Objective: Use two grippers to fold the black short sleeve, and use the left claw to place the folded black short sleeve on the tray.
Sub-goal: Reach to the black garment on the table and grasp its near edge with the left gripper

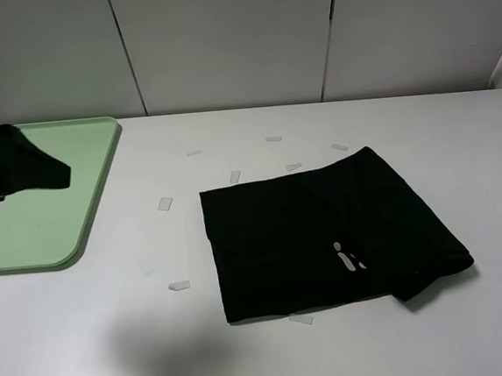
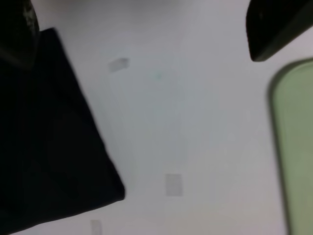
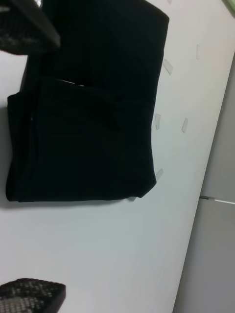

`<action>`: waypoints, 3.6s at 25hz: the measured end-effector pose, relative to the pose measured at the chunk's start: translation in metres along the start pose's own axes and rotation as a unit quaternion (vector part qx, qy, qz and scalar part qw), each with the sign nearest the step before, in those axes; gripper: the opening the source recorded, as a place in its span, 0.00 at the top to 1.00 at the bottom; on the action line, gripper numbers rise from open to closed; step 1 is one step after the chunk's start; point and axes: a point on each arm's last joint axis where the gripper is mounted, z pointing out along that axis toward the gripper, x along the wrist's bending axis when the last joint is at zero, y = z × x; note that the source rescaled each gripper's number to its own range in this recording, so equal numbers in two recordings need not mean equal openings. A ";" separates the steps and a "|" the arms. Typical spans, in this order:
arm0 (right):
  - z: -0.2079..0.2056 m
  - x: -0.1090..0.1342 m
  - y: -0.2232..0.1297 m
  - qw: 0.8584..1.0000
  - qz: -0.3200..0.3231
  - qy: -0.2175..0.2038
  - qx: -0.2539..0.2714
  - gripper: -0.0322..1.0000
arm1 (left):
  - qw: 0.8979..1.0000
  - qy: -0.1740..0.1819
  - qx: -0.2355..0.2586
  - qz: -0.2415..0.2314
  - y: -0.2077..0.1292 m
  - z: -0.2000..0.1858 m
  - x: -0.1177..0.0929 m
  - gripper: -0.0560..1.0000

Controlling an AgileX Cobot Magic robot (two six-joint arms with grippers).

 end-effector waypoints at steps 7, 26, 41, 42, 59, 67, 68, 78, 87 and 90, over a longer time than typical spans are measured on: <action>0.000 0.000 0.000 1.000 0.000 0.000 0.000 0.00 | 0.996 -0.074 0.042 -0.030 0.018 0.043 -0.006 0.16; 0.000 0.000 0.000 1.000 0.000 0.000 0.000 0.00 | 0.971 -0.186 0.119 -0.096 0.009 0.152 0.003 0.17; 0.000 0.000 0.000 1.000 0.000 0.000 0.000 0.00 | 0.950 -0.267 0.112 -0.118 0.002 0.207 0.008 0.17; 0.000 0.000 0.000 1.000 0.000 0.000 0.000 0.00 | 0.947 -0.274 0.113 -0.122 0.001 0.210 0.008 0.17; 0.000 0.000 0.000 1.000 0.000 0.000 0.000 0.00 | 0.920 -0.315 0.166 -0.164 -0.022 0.242 0.014 0.17; 0.000 0.000 0.000 1.000 0.000 0.000 0.000 0.00 | 0.919 -0.268 0.205 -0.201 -0.027 0.245 0.018 0.19; 0.000 0.000 0.000 1.000 0.000 0.000 0.000 0.00 | 0.921 -0.262 0.206 -0.204 -0.027 0.246 0.018 0.19; 0.000 0.000 0.000 1.000 0.000 0.000 0.000 0.00 | 0.935 -0.243 0.190 -0.172 -0.026 0.255 -0.011 0.20; 0.000 0.000 0.000 1.000 0.000 0.000 0.000 0.00 | 0.955 -0.213 0.175 -0.107 -0.020 0.267 -0.036 0.37; 0.000 0.000 0.000 1.000 0.000 0.000 0.000 0.00 | 0.961 -0.193 0.175 -0.095 -0.023 0.270 -0.033 0.68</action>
